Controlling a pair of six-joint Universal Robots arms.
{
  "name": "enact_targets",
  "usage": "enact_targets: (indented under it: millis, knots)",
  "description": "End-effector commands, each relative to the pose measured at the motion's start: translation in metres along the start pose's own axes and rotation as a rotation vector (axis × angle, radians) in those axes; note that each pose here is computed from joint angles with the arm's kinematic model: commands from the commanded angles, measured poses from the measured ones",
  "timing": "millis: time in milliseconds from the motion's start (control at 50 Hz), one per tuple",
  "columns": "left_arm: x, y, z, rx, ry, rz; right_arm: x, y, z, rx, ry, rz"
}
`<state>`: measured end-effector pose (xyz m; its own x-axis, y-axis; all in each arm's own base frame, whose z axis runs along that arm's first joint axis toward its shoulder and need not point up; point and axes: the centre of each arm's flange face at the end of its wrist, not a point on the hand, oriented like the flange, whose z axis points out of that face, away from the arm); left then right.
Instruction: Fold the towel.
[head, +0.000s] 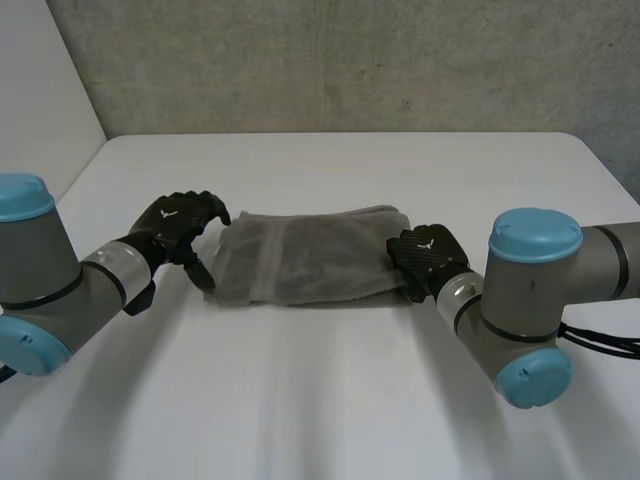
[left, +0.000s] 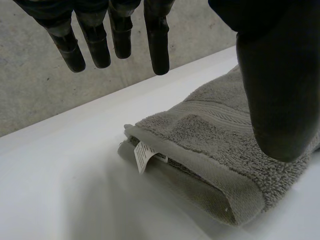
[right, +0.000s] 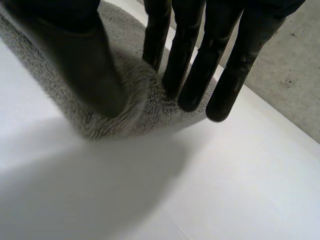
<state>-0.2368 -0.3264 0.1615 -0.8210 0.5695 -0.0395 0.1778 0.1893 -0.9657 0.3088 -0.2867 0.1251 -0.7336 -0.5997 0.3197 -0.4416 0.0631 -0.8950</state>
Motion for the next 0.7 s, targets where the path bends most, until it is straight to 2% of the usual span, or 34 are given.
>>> enact_targets:
  millis: [20,120,280,360,460,580,660,700]
  knots:
    - [0.004,0.001,-0.001,-0.004,0.009,0.0,0.009,0.006,0.001,0.026,0.034,0.045]
    - [0.004,0.001,-0.002,-0.004,0.009,0.0,0.017,0.001,-0.011,0.025,0.042,0.047]
    - [0.004,0.0,-0.002,-0.002,0.008,0.001,0.032,0.02,-0.042,-0.088,-0.038,0.052]
    - [0.003,-0.004,-0.003,0.007,0.002,0.005,0.06,0.035,-0.061,-0.165,-0.028,-0.006]
    - [0.003,-0.016,-0.007,0.034,-0.001,0.008,0.081,0.032,-0.067,-0.174,0.015,-0.104]
    - [0.01,-0.036,-0.011,0.089,0.011,0.027,0.087,-0.007,-0.061,-0.07,0.041,-0.173]
    - [0.019,-0.047,-0.012,0.121,0.033,0.024,0.057,-0.039,-0.06,0.02,-0.031,-0.181]
    - [0.022,-0.057,-0.011,0.15,0.043,-0.001,0.018,-0.067,-0.059,0.105,-0.107,-0.174]
